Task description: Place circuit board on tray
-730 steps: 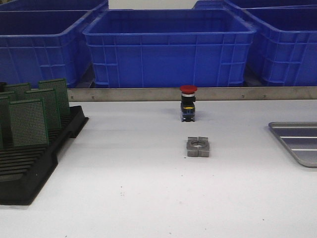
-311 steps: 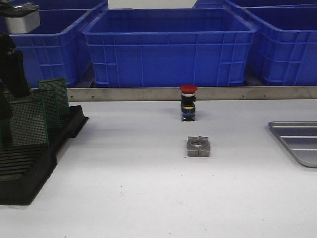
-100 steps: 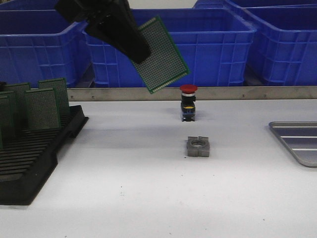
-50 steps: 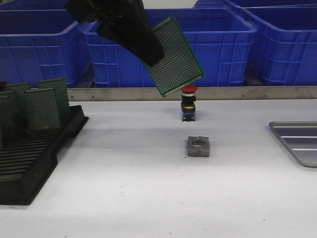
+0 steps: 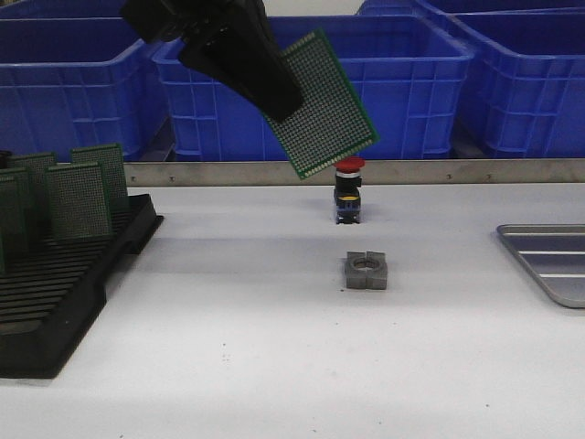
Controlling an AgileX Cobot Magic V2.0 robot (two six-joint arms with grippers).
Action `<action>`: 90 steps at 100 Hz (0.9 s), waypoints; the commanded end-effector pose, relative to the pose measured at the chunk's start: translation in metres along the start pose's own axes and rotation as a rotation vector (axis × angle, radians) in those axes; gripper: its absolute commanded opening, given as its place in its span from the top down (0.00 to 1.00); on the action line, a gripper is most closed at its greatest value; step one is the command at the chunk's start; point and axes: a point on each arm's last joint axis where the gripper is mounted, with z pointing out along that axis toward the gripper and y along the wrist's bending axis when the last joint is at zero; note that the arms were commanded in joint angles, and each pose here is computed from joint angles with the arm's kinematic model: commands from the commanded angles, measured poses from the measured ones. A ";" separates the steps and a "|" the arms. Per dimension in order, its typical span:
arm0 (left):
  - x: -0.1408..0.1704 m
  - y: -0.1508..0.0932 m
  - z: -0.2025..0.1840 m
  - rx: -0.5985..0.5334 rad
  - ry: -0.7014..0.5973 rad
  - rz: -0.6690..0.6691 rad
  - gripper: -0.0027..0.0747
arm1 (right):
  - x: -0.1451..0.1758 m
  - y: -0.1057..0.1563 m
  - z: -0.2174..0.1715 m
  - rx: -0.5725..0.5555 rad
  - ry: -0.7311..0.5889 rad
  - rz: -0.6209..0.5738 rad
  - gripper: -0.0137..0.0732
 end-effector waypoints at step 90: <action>-0.025 -0.012 -0.022 0.004 -0.085 0.027 0.99 | -0.038 0.054 0.078 -0.643 0.168 -0.408 0.34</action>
